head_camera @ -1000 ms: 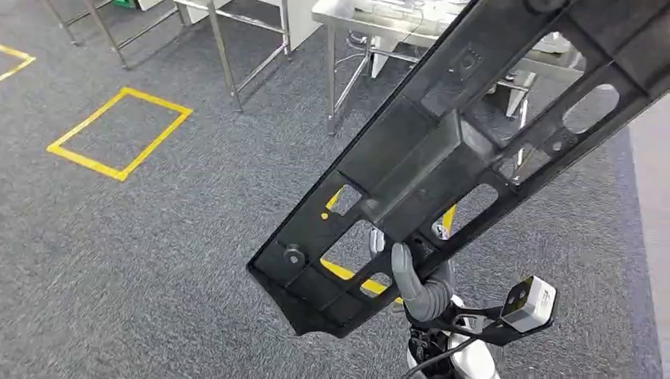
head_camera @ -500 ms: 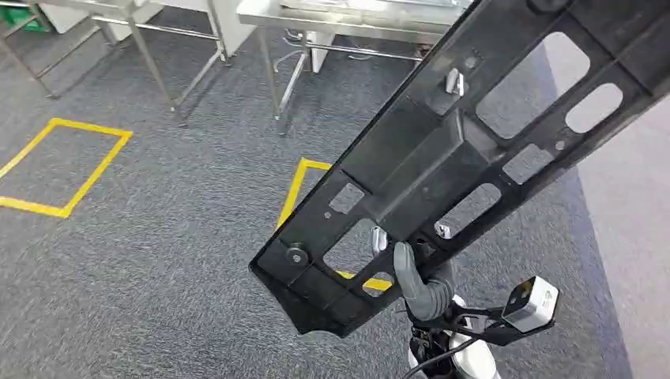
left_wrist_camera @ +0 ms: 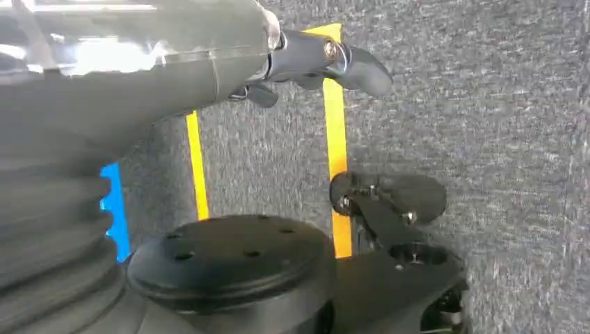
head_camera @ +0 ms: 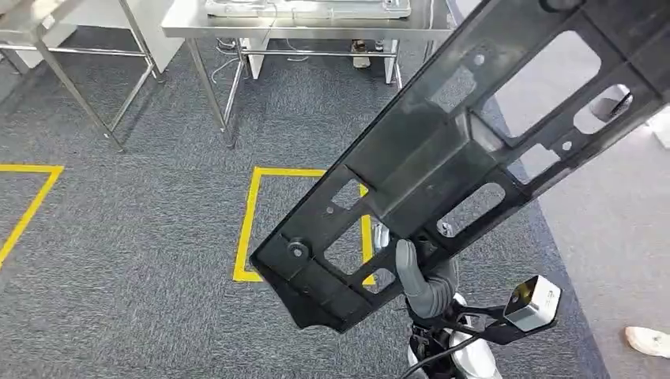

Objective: Take the parts from the cabinet and place them on the table.

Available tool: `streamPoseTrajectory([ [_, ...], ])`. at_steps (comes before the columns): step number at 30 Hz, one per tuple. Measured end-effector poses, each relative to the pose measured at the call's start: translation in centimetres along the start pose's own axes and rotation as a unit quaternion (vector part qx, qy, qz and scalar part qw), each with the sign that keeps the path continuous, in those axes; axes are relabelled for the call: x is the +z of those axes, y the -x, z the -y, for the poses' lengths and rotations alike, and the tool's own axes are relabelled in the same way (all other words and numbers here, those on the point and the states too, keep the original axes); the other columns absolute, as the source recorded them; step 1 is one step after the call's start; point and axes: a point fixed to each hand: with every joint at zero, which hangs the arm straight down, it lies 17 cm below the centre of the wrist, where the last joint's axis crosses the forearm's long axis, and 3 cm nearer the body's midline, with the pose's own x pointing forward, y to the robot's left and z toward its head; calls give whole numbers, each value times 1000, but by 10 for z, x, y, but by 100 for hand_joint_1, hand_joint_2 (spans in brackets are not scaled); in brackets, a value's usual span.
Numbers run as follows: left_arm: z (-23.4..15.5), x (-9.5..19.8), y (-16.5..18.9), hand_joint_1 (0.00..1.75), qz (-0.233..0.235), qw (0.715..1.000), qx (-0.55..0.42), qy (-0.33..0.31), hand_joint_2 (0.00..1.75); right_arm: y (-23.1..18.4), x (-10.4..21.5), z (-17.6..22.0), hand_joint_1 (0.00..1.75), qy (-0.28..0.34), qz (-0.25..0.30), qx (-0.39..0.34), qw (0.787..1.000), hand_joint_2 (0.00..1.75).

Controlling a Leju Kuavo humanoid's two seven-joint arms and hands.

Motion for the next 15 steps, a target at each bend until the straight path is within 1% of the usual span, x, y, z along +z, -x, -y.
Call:
streamPoseTrajectory([
  [5, 6, 2, 7, 0, -6, 1000, 8, 17, 175, -1, -2, 0, 175, -3, 4, 2, 1000, 175],
  [15, 12, 3, 2, 0, -4, 999, 19, 36, 175, -2, 0, -1, 175, -3, 7, 2, 1000, 175],
])
